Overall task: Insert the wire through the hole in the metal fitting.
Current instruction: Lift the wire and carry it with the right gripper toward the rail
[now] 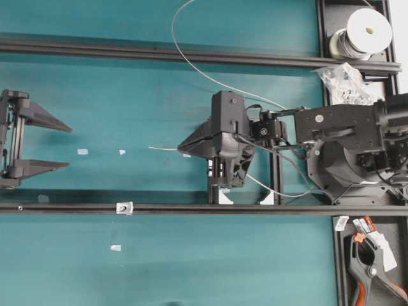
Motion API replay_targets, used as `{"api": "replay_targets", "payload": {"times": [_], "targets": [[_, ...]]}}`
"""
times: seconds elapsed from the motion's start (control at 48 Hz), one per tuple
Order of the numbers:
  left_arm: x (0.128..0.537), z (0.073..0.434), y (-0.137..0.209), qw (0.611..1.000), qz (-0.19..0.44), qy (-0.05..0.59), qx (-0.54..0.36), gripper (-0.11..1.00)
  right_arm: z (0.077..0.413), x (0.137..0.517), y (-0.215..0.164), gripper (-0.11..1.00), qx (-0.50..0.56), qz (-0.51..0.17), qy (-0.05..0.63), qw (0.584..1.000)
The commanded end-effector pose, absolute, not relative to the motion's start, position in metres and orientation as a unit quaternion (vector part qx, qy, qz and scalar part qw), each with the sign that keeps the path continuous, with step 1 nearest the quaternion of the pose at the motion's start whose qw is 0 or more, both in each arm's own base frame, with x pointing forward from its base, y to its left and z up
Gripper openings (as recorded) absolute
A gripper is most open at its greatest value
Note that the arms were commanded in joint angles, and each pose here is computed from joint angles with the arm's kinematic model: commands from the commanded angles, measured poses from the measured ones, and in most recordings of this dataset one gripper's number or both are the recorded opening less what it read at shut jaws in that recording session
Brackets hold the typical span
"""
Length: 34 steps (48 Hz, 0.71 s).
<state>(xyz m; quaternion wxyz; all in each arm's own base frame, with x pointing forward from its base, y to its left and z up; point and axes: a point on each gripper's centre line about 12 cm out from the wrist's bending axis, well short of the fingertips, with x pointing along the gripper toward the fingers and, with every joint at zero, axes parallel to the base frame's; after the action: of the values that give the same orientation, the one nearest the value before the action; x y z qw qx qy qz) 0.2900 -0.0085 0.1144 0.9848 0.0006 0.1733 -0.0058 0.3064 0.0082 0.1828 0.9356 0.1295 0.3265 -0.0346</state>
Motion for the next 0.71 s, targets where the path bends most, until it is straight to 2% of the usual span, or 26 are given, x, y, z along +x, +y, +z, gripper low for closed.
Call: {"api": "replay_targets", "payload": {"times": [0.0, 0.334, 0.688], "targets": [[0.293, 0.123, -0.009, 0.988, -0.007, 0.157, 0.001, 0.86, 0.198, 0.309, 0.007, -0.01, 0.128, -0.032, 0.303, 0.944], [0.293, 0.123, -0.010, 0.987, -0.007, 0.158, -0.005, 0.86, 0.186, 0.301, 0.010, -0.01, 0.145, -0.028, 0.282, 0.948], [0.288, 0.127, -0.030, 0.992, -0.036, 0.118, -0.028, 0.86, 0.176, 0.287, 0.040, -0.01, 0.182, 0.015, 0.246, 0.952]]}}
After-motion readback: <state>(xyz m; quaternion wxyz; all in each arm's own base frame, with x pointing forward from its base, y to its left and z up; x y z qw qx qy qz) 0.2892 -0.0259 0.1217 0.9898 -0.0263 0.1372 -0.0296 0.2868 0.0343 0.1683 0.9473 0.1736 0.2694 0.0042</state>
